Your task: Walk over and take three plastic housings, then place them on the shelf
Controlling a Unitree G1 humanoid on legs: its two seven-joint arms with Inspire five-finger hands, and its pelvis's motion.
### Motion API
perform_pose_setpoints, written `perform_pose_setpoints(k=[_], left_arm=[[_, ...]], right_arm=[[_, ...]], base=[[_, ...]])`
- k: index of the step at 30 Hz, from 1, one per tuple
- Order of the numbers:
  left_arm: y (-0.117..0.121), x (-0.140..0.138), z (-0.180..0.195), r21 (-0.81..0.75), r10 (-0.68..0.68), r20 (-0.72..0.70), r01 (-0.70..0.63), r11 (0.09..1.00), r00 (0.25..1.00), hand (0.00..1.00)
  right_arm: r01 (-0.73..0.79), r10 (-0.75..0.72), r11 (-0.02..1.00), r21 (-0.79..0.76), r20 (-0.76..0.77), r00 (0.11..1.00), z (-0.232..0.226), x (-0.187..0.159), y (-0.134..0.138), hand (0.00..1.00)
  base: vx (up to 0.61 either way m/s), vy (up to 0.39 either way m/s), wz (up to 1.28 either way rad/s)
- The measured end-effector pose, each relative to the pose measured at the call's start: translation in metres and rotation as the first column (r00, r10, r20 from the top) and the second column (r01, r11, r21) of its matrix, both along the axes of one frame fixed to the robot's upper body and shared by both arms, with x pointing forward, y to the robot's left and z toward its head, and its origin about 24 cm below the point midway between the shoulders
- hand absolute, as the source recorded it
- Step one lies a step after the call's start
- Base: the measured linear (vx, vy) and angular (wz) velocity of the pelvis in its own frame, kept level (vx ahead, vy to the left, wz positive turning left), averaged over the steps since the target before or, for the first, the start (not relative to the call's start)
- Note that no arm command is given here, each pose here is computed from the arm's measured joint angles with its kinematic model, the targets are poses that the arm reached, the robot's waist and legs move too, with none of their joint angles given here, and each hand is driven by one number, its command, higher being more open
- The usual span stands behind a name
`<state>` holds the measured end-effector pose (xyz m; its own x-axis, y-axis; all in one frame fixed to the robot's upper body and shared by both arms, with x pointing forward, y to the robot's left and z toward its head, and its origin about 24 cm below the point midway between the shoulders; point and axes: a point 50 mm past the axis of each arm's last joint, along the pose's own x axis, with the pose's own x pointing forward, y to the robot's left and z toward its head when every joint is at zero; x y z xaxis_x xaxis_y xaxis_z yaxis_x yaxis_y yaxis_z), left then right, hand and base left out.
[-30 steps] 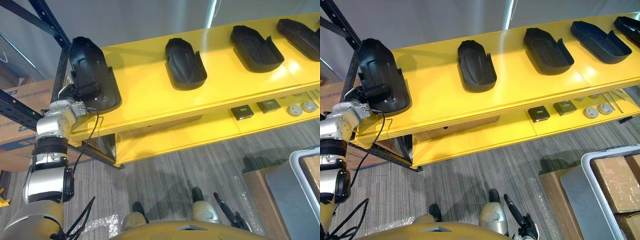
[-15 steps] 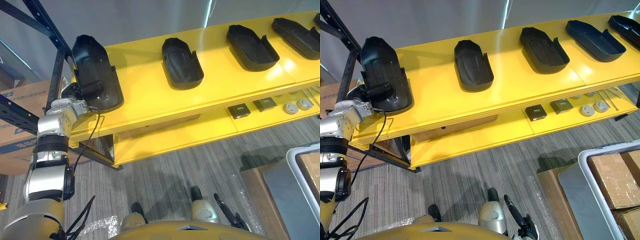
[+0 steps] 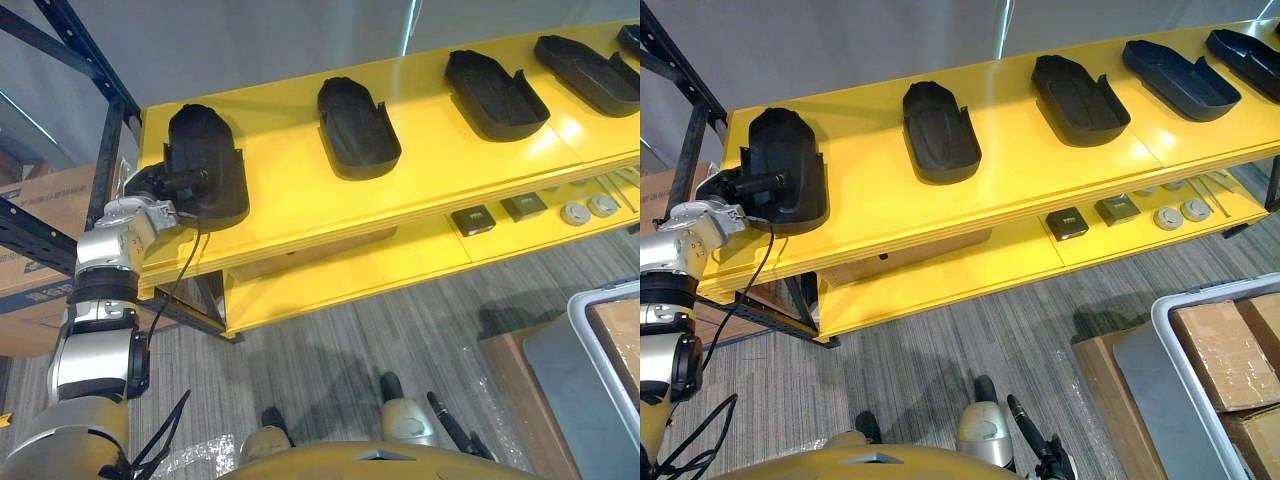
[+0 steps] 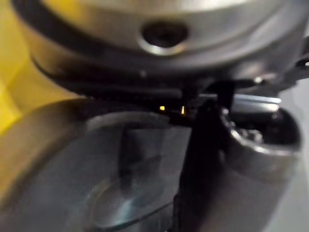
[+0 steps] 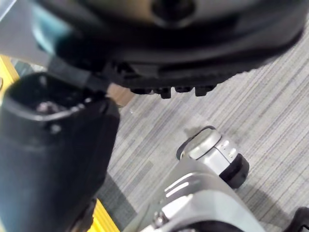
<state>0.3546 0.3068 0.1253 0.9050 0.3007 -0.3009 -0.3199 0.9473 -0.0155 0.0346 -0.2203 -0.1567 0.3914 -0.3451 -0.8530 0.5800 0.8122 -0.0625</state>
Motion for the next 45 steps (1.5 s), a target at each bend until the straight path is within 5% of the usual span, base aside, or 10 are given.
perform_pose_setpoints(k=[12,20,35,45], left_arm=[[0.01,-0.004,-0.005,-0.017,0.108,-0.013,-0.108,0.994,0.994,1.0],[0.017,-0.003,0.002,0.151,0.181,-0.025,-0.176,0.973,0.983,1.0],[0.012,-0.001,-0.002,0.207,0.165,-0.066,-0.148,0.967,0.984,1.0],[-0.006,0.008,0.017,0.198,0.075,0.111,-0.096,0.976,0.991,1.0]], right_arm=[[0.002,-0.002,1.0,0.006,-0.005,1.0,-0.001,-0.001,0.002,1.0],[-0.002,0.002,1.0,0.008,-0.018,1.0,-0.002,-0.004,0.002,1.0],[0.066,-0.066,0.998,0.0,-0.044,0.997,-0.003,-0.016,-0.005,1.0],[0.168,-0.168,0.986,0.003,-0.06,0.984,-0.004,-0.023,-0.007,1.0]], base=[[0.0,0.0,-0.01],[0.0,0.0,0.0],[-0.01,-0.003,0.04],[-0.02,-0.004,0.05]])
